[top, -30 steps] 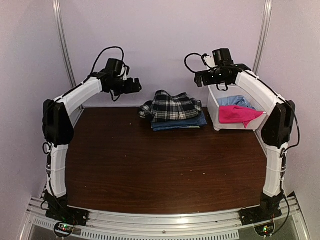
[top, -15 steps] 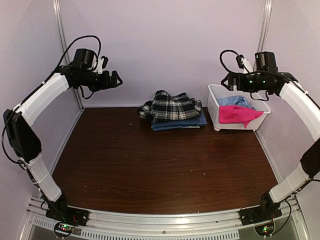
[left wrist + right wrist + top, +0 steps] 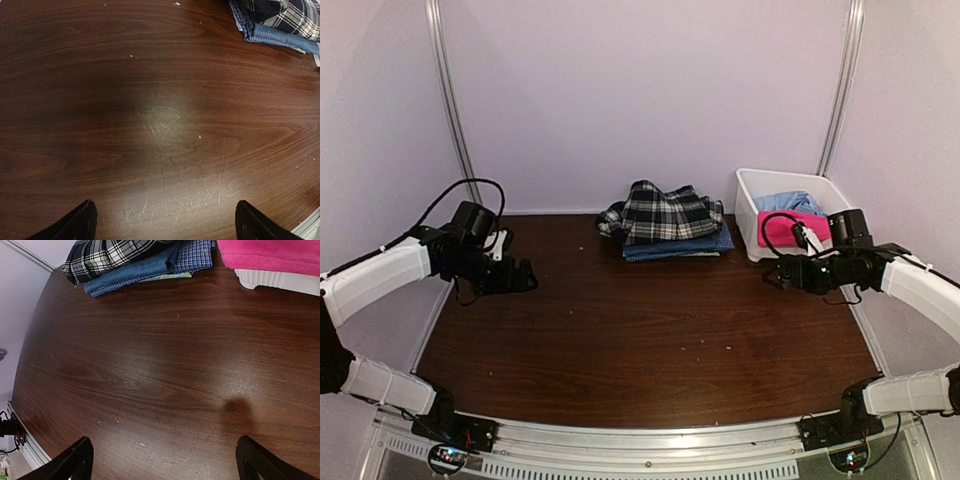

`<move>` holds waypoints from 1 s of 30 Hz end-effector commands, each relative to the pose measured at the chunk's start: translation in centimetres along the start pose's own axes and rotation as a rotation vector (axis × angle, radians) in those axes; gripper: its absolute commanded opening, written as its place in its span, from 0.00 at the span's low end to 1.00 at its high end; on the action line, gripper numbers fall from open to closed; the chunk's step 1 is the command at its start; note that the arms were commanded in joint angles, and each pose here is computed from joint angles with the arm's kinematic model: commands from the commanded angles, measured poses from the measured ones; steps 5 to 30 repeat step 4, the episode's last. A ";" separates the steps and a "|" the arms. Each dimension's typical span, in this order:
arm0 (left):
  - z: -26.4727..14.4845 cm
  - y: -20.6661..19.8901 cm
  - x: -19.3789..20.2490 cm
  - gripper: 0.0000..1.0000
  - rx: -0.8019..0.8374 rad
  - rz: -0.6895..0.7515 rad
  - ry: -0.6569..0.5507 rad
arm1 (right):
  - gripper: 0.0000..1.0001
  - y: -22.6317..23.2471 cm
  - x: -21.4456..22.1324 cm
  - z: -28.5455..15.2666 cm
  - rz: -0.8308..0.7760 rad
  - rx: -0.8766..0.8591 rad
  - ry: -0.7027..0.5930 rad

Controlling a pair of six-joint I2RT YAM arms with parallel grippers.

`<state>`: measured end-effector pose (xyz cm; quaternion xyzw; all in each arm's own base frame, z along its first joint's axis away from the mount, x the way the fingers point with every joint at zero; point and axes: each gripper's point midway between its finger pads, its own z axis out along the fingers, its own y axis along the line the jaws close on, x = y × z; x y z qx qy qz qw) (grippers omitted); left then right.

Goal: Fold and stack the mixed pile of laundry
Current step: Reset both arms

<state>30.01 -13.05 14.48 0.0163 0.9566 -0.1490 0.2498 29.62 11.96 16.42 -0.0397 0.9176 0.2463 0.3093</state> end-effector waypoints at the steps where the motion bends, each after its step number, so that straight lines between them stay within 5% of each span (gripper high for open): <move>1: 0.0 -0.3 -1.0 0.98 0.024 -0.028 -0.087 | 1.00 0.8 -1.2 -0.2 0.005 -0.051 -0.081; 30: -0.3 -0.3 -1.8 0.98 0.011 -0.028 -0.108 | 1.00 0.9 -1.5 -0.2 0.007 -0.053 -0.088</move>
